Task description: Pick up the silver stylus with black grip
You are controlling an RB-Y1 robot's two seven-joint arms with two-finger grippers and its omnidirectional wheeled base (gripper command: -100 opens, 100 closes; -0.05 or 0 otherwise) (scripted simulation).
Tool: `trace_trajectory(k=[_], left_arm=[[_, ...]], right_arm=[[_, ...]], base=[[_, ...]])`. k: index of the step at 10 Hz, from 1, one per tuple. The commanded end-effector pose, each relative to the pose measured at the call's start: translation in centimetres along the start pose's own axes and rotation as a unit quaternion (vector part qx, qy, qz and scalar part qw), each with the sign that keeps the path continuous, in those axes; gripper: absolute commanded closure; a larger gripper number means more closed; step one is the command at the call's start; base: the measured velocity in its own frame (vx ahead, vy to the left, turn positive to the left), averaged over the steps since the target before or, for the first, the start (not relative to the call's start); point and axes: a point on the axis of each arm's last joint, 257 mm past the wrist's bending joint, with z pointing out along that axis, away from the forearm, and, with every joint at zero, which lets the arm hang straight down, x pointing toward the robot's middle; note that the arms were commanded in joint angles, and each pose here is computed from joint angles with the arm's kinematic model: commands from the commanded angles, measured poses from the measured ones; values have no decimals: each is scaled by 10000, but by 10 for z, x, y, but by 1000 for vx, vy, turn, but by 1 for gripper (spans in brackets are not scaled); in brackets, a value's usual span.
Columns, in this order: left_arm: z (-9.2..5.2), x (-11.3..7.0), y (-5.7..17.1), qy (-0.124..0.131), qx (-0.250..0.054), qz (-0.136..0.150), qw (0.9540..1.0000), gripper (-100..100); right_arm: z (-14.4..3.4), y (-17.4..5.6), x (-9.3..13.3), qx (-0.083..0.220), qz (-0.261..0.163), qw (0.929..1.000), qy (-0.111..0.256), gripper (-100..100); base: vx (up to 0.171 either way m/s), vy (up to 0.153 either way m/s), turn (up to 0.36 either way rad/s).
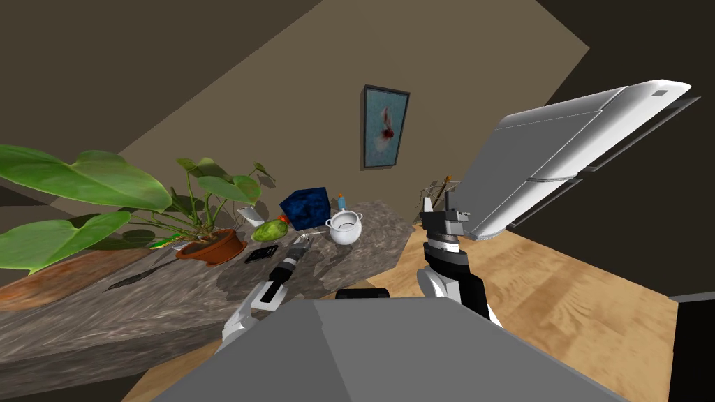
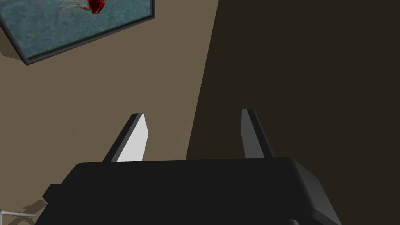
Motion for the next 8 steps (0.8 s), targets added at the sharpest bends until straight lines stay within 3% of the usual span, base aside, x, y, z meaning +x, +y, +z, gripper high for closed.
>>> trace_trajectory(k=[1,2,3,7,8], left_arm=[[0,0,0,0,0,0,10000,0],[0,0,0,0,1,-2,10000,-100],[0,0,0,0,1,-2,10000,100],[0,0,0,0,1,-2,10000,100],[0,0,0,0,1,-2,10000,0]], right_arm=[[0,0,0,0,0,10000,0,0],[0,0,0,0,0,10000,0,0],[0,0,0,0,0,10000,0,0],[0,0,0,0,0,10000,0,0],[0,0,0,0,0,10000,0,0]], base=[[1,6,2],[0,0,0],[0,0,0],[0,0,0],[0,0,0]])
